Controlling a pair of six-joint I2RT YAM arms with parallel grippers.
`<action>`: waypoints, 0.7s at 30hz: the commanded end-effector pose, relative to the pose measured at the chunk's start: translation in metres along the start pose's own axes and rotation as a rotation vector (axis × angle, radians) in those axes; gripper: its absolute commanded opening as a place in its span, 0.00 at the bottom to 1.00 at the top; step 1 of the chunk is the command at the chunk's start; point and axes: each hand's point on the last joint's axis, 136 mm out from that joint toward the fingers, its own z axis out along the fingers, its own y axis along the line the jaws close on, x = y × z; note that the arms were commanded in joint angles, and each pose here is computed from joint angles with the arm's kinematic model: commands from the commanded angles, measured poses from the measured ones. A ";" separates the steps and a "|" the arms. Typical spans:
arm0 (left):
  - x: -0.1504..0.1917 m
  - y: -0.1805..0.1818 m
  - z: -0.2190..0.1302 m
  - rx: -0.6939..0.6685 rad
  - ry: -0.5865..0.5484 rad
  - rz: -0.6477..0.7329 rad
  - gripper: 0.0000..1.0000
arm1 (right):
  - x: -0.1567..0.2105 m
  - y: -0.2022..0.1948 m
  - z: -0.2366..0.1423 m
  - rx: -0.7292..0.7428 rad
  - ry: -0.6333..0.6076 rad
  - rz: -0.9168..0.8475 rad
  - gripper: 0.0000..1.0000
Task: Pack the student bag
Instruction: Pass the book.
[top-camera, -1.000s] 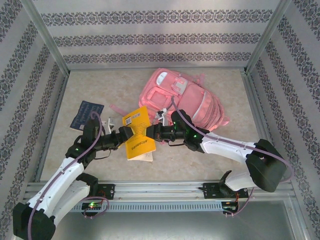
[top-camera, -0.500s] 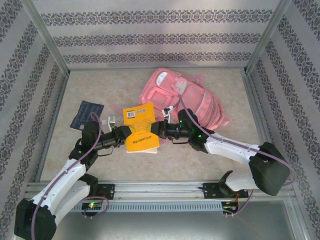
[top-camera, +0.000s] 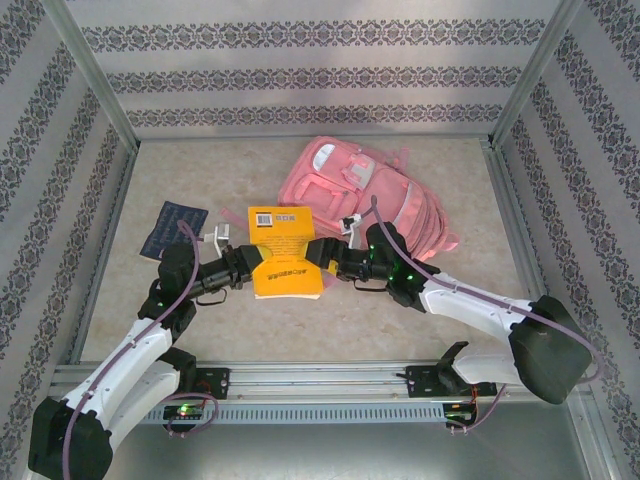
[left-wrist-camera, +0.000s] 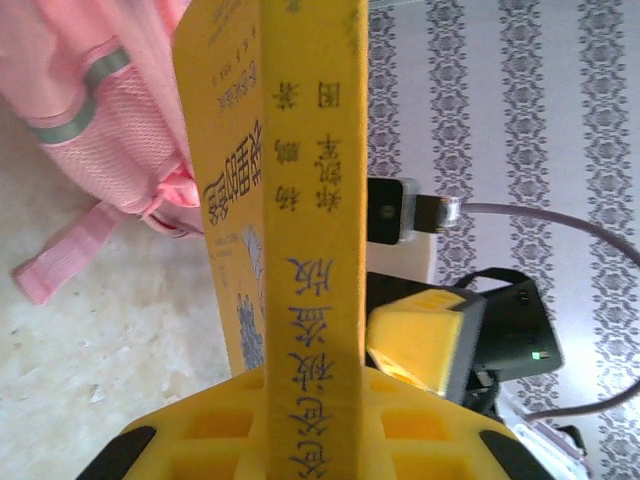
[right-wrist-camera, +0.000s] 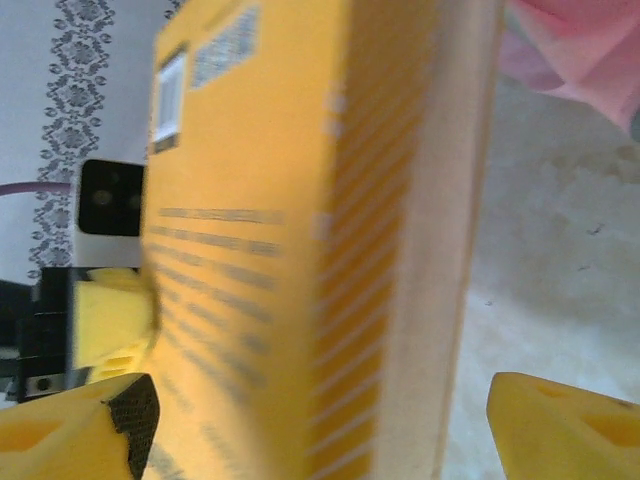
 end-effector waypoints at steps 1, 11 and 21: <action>-0.004 -0.049 -0.008 0.181 -0.023 0.106 0.00 | -0.003 -0.015 0.004 0.029 -0.019 0.000 0.88; 0.005 -0.017 0.000 0.107 0.037 0.070 0.16 | -0.012 0.025 0.006 -0.172 -0.005 -0.011 0.35; 0.010 -0.015 0.002 0.082 0.086 0.113 0.41 | -0.006 0.026 -0.014 -0.176 0.026 -0.056 0.06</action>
